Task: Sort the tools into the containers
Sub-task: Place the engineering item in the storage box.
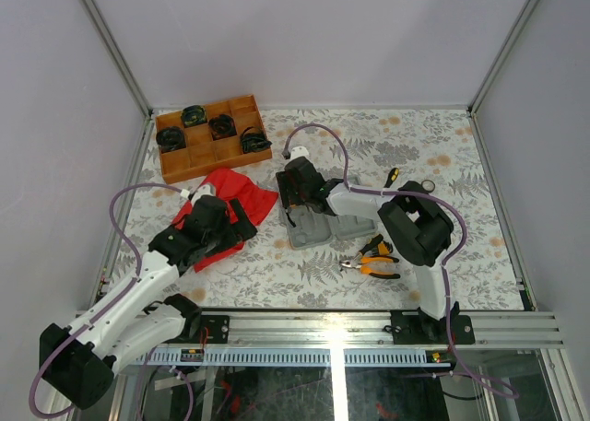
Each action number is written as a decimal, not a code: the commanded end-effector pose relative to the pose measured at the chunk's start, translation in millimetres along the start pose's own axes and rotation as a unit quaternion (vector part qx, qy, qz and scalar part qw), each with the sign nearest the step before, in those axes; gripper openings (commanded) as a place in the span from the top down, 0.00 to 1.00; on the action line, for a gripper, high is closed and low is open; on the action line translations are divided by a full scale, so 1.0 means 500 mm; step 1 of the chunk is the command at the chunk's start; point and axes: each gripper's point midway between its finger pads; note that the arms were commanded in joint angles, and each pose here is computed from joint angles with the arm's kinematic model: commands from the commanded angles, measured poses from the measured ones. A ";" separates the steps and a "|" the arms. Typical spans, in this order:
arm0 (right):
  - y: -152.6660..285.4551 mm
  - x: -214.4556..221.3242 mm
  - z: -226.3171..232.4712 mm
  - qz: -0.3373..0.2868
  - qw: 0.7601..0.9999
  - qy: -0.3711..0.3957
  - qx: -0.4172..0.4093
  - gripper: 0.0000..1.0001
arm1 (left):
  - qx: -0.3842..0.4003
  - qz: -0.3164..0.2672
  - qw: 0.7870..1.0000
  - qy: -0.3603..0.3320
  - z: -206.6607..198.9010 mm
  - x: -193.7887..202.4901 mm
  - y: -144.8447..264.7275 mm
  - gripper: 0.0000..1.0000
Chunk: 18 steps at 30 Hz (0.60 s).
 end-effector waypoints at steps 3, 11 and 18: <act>0.034 -0.062 0.008 -0.044 0.999 -0.020 -0.018 0.39 | 0.019 0.003 1.000 0.007 -0.016 0.001 -0.012 0.00; 0.063 -0.088 0.014 -0.064 0.997 -0.022 -0.040 0.30 | 0.023 0.011 1.000 0.008 -0.017 0.010 -0.024 0.00; 0.073 -0.094 0.009 -0.070 0.996 -0.025 -0.050 0.22 | 0.029 0.017 0.999 0.007 -0.024 0.015 -0.031 0.00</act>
Point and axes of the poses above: each gripper's point midway between its finger pads, its own y axis back along the fingers, its own z axis along the line the jaws close on, x = y × z, and after that the axes turned 10 degrees about y, right-handed
